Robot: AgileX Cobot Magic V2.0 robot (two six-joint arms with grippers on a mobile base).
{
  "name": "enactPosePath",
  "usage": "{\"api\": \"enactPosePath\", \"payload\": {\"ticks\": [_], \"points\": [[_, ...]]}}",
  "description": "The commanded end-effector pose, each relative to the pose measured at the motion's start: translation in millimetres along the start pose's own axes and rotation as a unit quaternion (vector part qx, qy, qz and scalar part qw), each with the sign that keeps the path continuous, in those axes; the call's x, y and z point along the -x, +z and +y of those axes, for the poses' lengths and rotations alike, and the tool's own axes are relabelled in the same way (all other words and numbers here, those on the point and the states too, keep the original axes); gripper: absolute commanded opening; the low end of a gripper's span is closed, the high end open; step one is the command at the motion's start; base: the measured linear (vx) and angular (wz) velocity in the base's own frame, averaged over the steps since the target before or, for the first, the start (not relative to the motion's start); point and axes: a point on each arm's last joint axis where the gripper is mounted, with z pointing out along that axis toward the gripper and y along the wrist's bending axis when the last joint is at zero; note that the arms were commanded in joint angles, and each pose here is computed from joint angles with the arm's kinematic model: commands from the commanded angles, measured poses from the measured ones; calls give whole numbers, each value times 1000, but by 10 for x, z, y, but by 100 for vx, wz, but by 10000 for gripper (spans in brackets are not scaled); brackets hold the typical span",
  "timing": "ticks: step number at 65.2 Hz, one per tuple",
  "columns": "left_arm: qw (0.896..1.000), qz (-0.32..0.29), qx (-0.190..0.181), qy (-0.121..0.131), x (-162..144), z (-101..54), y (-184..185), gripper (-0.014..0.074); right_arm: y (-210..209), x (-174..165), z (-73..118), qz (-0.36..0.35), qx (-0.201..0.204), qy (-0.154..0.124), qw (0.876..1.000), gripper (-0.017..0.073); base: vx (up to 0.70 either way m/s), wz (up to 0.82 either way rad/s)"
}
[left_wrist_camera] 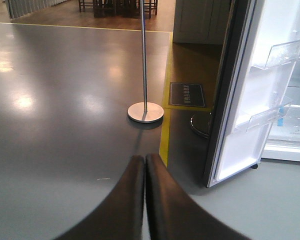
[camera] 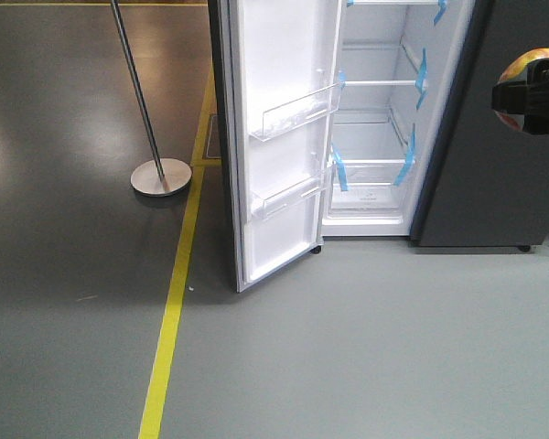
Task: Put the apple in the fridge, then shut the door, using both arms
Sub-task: 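Approach the refrigerator opening, apple held in the right gripper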
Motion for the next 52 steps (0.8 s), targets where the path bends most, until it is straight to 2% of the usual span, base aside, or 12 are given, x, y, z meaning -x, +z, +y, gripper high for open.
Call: {"api": "enactPosePath", "payload": {"ticks": [1,52], "points": [[999,-29,-15,0,10,-19,3,-8,-167,181,-20,-67,-13,0,998,168,6,-2],[999,-29,-15,0,10,-19,3,-8,-167,181,-20,-67,-13,0,998,168,5,-1]]}}
